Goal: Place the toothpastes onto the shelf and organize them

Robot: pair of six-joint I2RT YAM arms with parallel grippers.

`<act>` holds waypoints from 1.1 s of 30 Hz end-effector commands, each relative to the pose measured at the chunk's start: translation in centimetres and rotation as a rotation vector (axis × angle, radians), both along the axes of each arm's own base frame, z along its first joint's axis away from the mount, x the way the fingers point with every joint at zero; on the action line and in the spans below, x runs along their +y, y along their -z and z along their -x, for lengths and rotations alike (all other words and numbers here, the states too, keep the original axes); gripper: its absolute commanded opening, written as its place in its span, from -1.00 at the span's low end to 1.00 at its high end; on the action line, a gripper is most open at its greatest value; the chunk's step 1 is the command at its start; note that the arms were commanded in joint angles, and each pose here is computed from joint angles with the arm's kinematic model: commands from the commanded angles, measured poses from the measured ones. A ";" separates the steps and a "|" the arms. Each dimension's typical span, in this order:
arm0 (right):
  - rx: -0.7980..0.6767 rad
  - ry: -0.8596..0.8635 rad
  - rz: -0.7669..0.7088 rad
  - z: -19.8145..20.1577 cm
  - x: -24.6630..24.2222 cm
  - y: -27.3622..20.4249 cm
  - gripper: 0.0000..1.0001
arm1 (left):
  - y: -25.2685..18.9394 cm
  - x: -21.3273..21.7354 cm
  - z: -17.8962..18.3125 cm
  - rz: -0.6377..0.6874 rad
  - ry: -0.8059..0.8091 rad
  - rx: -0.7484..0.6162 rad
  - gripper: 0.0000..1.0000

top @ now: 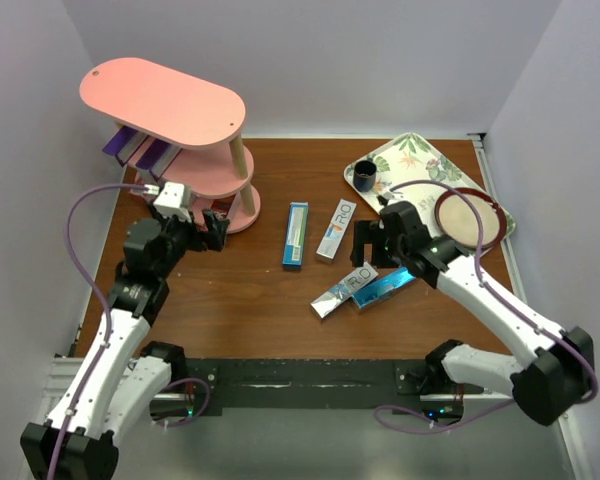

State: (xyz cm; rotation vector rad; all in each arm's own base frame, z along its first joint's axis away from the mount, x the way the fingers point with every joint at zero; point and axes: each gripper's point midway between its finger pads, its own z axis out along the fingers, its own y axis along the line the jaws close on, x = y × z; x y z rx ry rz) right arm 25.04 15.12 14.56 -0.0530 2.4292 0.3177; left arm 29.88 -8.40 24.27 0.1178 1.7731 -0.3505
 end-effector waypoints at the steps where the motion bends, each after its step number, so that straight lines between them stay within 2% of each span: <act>1: -0.036 0.160 -0.040 -4.6 1.4 -1.0 0.97 | 0.4 -0.7 1.2 -0.064 0.048 -0.047 1.00; 7: -0.064 0.310 -0.044 -9.8 2.7 -0.9 0.97 | 1.2 -1.5 2.3 -0.083 0.077 -0.060 1.00; 8: -0.040 0.352 -0.009 -10.6 2.6 0.7 0.97 | 0.9 -1.4 2.3 -0.086 0.071 -0.072 1.00; 10: -0.055 0.387 -0.011 -12.6 3.3 0.1 0.97 | 0.9 -1.5 2.5 -0.097 0.072 -0.076 1.00; 11: -0.010 0.410 0.022 -13.1 3.6 2.3 0.97 | 0.8 -1.3 2.6 -0.102 0.060 -0.081 1.00; 14: -0.028 0.462 0.017 -16.3 4.8 1.2 0.97 | 0.7 -1.5 3.0 -0.108 0.065 -0.091 0.99; 15: 0.001 0.482 0.071 -16.9 4.6 3.4 0.97 | 0.6 -1.6 3.0 -0.109 0.067 -0.094 1.00; 17: 0.004 0.514 0.076 -18.2 4.8 3.2 0.97 | 0.6 -1.8 3.2 -0.108 0.074 -0.101 1.00; 18: 0.029 0.529 0.108 -18.7 4.6 4.9 0.97 | 0.5 -1.9 3.3 -0.108 0.079 -0.101 1.00; 25: 0.097 0.603 0.191 -19.5 4.0 8.3 0.96 | 0.3 -2.2 3.7 -0.111 0.096 -0.119 1.00; 31: 0.163 0.625 0.177 -18.9 3.8 11.4 0.78 | 0.0 -2.7 3.9 -0.105 0.120 -0.129 1.00; 33: 0.174 0.633 0.175 -18.8 3.7 12.0 0.63 | 0.0 -2.9 4.0 -0.102 0.129 -0.130 1.00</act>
